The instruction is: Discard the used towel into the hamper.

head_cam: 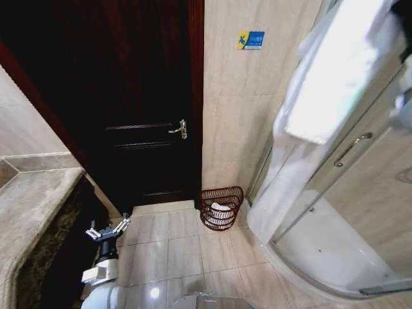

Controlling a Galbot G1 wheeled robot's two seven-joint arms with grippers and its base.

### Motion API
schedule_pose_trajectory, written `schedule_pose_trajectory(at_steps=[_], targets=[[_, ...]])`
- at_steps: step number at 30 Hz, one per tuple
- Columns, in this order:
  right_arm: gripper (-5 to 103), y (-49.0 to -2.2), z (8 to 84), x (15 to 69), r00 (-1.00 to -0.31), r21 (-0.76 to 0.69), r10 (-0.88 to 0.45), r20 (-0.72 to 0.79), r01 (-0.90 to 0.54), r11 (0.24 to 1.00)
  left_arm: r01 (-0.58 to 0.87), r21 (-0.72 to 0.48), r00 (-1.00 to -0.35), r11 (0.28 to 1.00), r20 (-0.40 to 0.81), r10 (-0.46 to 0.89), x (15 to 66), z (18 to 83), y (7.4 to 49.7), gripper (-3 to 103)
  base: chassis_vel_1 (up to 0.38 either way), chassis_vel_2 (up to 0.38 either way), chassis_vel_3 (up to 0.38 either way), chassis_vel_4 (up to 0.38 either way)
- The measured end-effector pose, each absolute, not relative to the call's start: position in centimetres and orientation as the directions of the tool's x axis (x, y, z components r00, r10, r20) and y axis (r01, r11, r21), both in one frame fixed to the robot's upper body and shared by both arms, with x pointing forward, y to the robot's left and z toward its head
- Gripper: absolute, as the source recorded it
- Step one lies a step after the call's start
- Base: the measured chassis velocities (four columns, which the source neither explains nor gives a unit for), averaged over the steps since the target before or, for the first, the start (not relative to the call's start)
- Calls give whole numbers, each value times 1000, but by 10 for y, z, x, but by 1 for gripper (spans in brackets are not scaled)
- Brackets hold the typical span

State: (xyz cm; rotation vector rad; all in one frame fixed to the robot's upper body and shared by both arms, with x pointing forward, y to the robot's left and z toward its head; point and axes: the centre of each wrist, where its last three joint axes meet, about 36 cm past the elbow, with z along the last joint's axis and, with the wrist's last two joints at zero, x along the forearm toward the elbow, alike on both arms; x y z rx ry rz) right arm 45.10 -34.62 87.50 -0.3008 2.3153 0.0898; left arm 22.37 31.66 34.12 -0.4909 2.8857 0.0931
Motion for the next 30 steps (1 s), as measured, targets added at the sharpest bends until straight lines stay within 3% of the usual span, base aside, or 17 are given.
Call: schedule_pose_trajectory(at_steps=[16, 30], targets=[[3, -336, 943, 496, -659, -24, -167, -733, -221, 975, -331, -3, -911, 944, -258, -321, 230, 343, 304, 100, 0, 0, 0, 0], [3, -261, 1016, 593, -647, 8, -165, -744, -256, 967, -339, -8, -901, 941, -283, -328, 232, 350, 304, 100, 0, 0, 0, 0]])
